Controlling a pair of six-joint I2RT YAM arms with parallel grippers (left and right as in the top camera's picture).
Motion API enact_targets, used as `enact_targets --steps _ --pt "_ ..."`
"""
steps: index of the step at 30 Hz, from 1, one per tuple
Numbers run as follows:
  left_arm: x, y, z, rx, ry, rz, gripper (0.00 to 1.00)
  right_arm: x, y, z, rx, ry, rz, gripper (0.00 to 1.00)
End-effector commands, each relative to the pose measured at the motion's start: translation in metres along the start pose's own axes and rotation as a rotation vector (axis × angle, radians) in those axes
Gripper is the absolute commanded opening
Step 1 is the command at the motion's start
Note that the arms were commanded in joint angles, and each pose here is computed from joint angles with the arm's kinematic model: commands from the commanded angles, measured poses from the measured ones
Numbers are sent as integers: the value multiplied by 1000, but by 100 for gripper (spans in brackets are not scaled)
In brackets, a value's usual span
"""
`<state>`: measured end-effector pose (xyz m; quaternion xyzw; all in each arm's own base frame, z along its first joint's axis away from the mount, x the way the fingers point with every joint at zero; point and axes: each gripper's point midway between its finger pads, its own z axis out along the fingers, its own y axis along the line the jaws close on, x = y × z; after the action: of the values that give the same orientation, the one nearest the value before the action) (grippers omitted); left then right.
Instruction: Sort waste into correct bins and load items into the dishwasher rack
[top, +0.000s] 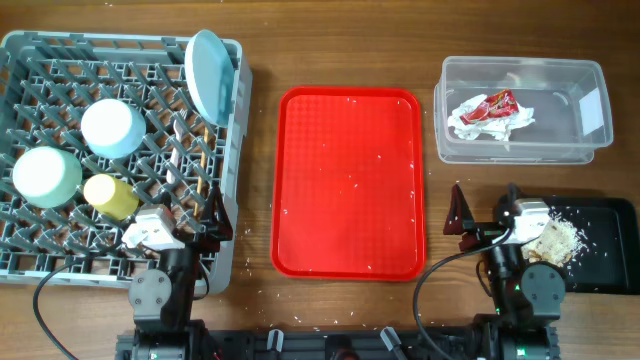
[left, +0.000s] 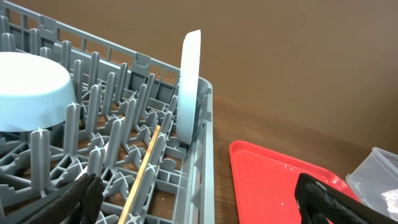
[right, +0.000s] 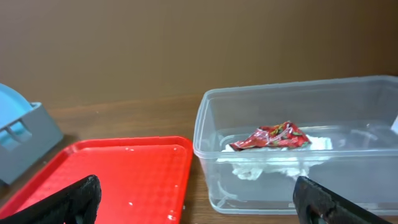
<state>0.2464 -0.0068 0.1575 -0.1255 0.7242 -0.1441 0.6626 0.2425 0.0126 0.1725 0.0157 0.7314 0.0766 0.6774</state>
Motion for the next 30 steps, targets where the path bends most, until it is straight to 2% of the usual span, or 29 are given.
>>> enact_targets --steps 1,14,20,25,30 --pt "2 3 0 -12 -3 -8 100 0 -5 0 30 -9 -83 100" --pt "2 3 0 -12 -2 -8 100 -4 -5 0 32 -25 -101 100" --pt "2 3 0 -12 -2 -8 100 -44 1 -5 19 -193 -167 100" --pt "2 3 0 -12 -3 -8 100 -18 -2 2 17 -133 -167 100" --pt "2 3 0 -12 -3 -8 100 -4 -5 3 34 -76 -259 100"
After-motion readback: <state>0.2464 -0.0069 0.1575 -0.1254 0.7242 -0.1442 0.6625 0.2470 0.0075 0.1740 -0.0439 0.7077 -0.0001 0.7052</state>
